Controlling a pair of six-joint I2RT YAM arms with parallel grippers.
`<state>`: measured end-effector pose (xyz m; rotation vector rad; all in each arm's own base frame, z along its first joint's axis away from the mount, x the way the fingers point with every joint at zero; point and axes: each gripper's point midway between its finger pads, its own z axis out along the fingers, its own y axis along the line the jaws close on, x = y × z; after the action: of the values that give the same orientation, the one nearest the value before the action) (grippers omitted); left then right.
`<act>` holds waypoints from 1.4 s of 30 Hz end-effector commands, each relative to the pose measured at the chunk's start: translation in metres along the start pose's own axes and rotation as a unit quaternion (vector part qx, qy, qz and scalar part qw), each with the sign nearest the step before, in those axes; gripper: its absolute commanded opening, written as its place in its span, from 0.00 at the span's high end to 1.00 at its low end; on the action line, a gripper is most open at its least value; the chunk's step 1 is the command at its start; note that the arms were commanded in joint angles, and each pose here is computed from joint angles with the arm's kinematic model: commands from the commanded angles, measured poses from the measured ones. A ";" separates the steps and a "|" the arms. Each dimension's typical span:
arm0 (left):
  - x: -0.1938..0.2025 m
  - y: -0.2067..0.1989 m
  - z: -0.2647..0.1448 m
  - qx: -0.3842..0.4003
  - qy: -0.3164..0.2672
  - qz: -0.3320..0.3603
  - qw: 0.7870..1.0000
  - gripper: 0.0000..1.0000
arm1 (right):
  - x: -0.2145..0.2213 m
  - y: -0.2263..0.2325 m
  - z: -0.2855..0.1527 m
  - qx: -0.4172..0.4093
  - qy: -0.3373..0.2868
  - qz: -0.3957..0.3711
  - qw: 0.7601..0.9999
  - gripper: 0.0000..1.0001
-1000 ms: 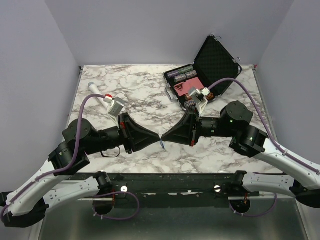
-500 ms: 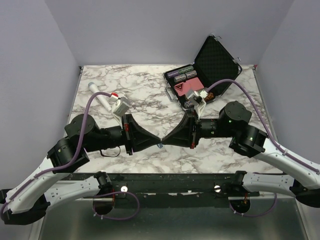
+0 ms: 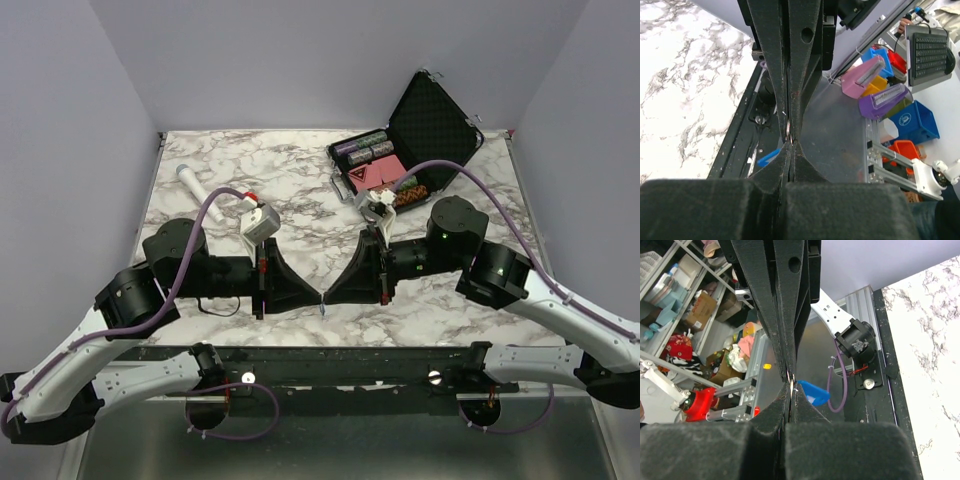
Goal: Remove the keys from the keyring
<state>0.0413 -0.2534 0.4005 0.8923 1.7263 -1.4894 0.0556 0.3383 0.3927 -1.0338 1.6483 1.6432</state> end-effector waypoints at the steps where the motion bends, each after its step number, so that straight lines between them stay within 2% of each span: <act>1: 0.014 -0.020 -0.008 0.051 0.047 0.011 0.998 1.00 | -0.008 0.006 -0.001 -0.004 -0.002 -0.017 1.000 0.99; 10: 0.023 -0.022 -0.007 0.062 0.099 0.024 0.993 0.98 | 0.003 0.006 0.000 -0.010 0.038 -0.012 0.999 0.99; 17: 0.030 -0.023 -0.003 0.080 0.140 0.025 0.987 0.90 | 0.010 0.007 0.002 -0.015 0.075 -0.011 0.997 0.99; 21: 0.027 -0.021 -0.001 0.073 0.134 0.031 0.988 0.83 | 0.011 0.003 0.003 -0.004 0.078 -0.013 0.997 0.99; 23: 0.021 -0.019 -0.002 0.061 0.112 0.033 0.991 0.61 | 0.008 0.000 0.001 0.007 0.067 -0.015 0.998 0.99; 25: 0.014 -0.019 -0.005 0.053 0.083 0.038 0.994 0.43 | 0.004 -0.001 -0.001 0.018 0.049 -0.018 0.998 0.99; 27: 0.005 -0.016 -0.011 0.025 0.048 0.038 0.998 0.35 | -0.003 -0.008 -0.003 0.045 0.023 -0.014 0.999 0.99; 28: -0.002 -0.010 -0.015 -0.002 0.026 0.040 0.999 0.29 | -0.007 -0.008 -0.003 0.048 0.011 -0.015 0.999 0.99; 29: -0.008 -0.007 -0.020 -0.023 0.006 0.039 0.999 0.19 | -0.012 -0.007 -0.004 0.050 -0.003 -0.015 0.999 0.99; 30: -0.015 -0.007 -0.026 -0.036 -0.018 0.039 0.998 0.15 | -0.017 -0.006 -0.004 0.052 -0.016 -0.014 0.998 0.99; 33: -0.033 -0.008 -0.044 -0.058 -0.090 0.041 0.993 0.15 | -0.030 -0.005 -0.004 0.053 -0.051 -0.019 0.997 0.99; 36: -0.053 -0.011 -0.061 -0.066 -0.174 0.038 0.982 0.23 | -0.045 -0.006 -0.003 0.058 -0.083 -0.026 0.995 0.99; 39: -0.062 -0.007 -0.065 -0.055 -0.242 0.018 0.968 0.37 | -0.065 0.003 -0.001 0.043 -0.120 -0.040 0.991 0.99; 42: -0.073 -0.012 -0.065 -0.004 -0.317 0.003 0.948 0.40 | -0.085 0.010 -0.003 0.033 -0.163 -0.042 0.985 0.99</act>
<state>0.0455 -0.1901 0.4516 0.5921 1.4252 -1.4200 0.0802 0.3428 0.4316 -0.8749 1.5588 1.5595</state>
